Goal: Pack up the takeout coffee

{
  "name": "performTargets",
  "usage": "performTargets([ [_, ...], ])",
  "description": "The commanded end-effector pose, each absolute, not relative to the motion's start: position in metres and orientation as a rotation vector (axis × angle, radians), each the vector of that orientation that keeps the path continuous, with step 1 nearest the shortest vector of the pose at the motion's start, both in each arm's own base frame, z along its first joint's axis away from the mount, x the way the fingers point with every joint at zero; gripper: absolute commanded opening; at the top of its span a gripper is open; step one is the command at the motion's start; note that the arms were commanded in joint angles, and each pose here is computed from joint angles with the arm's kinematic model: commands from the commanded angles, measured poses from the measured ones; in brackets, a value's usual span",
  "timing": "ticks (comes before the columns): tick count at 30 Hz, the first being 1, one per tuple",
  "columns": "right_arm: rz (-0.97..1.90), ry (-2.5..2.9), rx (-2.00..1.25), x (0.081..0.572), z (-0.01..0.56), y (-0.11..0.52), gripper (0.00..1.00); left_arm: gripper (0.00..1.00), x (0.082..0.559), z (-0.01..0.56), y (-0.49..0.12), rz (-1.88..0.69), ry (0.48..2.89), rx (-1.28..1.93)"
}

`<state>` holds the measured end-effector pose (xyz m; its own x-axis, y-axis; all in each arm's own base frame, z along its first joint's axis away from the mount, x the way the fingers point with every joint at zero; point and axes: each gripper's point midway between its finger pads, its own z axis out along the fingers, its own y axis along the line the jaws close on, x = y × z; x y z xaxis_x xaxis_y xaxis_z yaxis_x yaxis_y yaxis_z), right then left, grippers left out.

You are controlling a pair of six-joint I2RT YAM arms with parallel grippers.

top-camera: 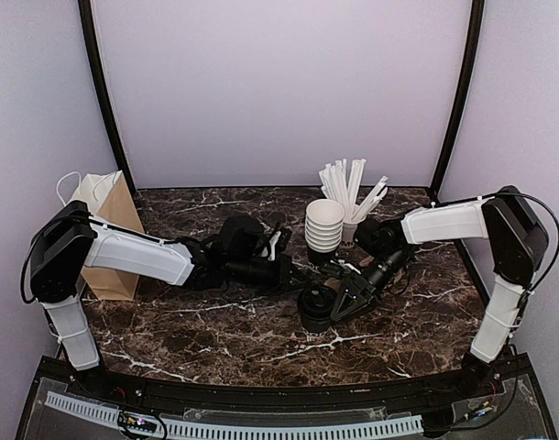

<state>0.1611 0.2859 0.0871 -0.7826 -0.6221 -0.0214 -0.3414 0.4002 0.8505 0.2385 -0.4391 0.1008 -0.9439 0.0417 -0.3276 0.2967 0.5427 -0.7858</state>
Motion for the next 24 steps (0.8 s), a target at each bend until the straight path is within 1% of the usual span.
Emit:
performTargets([
  [1,-0.689,-2.747,1.046,0.216,0.003,0.235,0.53,0.00,0.170,-0.036,-0.346,-0.731,3.076,0.252],
  [4,-0.825,-2.742,1.113,0.218,0.029,0.249,0.52,0.00,0.183,-0.005,-0.363,-0.783,2.966,0.338],
  [5,-0.827,-2.763,1.136,0.221,0.035,0.250,0.52,0.00,0.185,0.005,-0.367,-0.798,2.939,0.353],
  [8,-0.713,-2.831,1.138,0.228,0.026,0.238,0.52,0.00,0.190,0.021,-0.377,-0.804,2.908,0.389],
  [10,-0.632,-2.844,1.120,0.230,0.015,0.230,0.52,0.00,0.189,0.023,-0.379,-0.805,2.907,0.401],
  [13,-0.432,-2.902,1.087,0.244,-0.002,0.213,0.52,0.00,0.185,0.018,-0.380,-0.806,2.920,0.398],
  [17,-0.338,-2.885,1.023,0.245,-0.020,0.202,0.51,0.00,0.179,0.012,-0.378,-0.804,2.941,0.387],
  [19,-0.292,-2.850,1.003,0.238,-0.033,0.194,0.49,0.00,0.179,0.011,-0.377,-0.796,2.945,0.381],
  [22,-0.261,-2.841,1.012,0.238,-0.033,0.190,0.47,0.00,0.180,0.012,-0.376,-0.785,2.946,0.379],
  [24,-0.359,-2.854,1.038,0.240,-0.016,0.202,0.47,0.00,0.181,0.015,-0.377,-0.789,2.934,0.386],
])
